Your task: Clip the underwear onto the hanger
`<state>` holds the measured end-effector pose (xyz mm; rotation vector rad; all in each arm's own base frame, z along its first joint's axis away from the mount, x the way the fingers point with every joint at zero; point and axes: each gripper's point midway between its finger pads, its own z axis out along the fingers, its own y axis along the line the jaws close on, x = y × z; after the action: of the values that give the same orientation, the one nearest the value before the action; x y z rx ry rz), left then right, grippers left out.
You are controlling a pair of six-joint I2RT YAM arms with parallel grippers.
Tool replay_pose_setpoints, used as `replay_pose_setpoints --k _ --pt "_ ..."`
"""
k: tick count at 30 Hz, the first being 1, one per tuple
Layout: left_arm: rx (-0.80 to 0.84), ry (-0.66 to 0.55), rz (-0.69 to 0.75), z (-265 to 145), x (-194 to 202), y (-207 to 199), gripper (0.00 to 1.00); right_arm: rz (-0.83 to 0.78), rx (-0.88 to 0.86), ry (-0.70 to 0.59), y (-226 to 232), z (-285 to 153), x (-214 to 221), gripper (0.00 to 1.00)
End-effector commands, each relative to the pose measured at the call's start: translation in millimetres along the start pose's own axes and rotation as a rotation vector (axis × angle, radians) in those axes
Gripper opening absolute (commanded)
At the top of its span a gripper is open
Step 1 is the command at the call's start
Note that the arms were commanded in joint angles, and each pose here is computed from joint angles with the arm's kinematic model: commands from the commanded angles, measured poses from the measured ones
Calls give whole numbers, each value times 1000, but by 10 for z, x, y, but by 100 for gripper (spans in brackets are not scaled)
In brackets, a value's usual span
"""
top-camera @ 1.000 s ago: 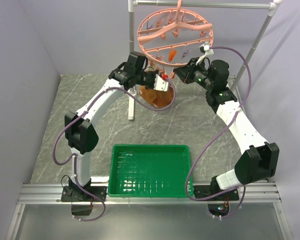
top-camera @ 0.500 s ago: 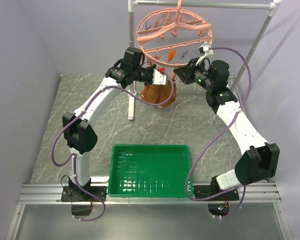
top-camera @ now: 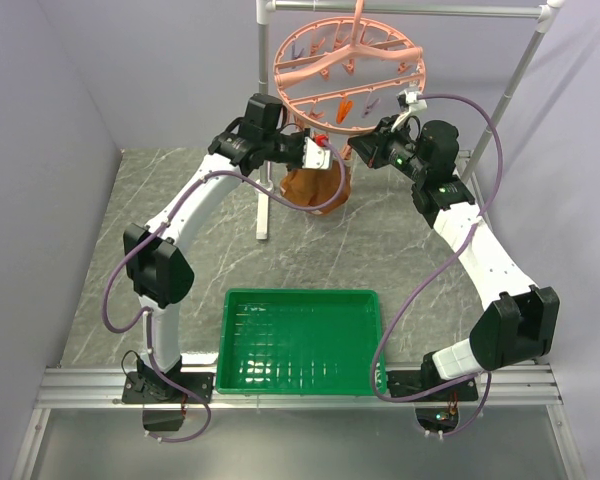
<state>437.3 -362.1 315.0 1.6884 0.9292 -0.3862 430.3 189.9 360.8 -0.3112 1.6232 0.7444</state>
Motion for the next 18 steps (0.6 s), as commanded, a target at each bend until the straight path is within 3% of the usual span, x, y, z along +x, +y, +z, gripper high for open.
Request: replay_pose_setpoints --k 1,8,18 --pt "-27 -46 55 -210 -322 138 0 -61 -20 -89 99 -110 -321 0" --pt "5 -12 55 -168 -185 23 0 -45 -33 -97 130 -89 -360 0" --pt "-32 -60 49 -230 -380 137 0 -78 27 -57 -17 -96 -219 0"
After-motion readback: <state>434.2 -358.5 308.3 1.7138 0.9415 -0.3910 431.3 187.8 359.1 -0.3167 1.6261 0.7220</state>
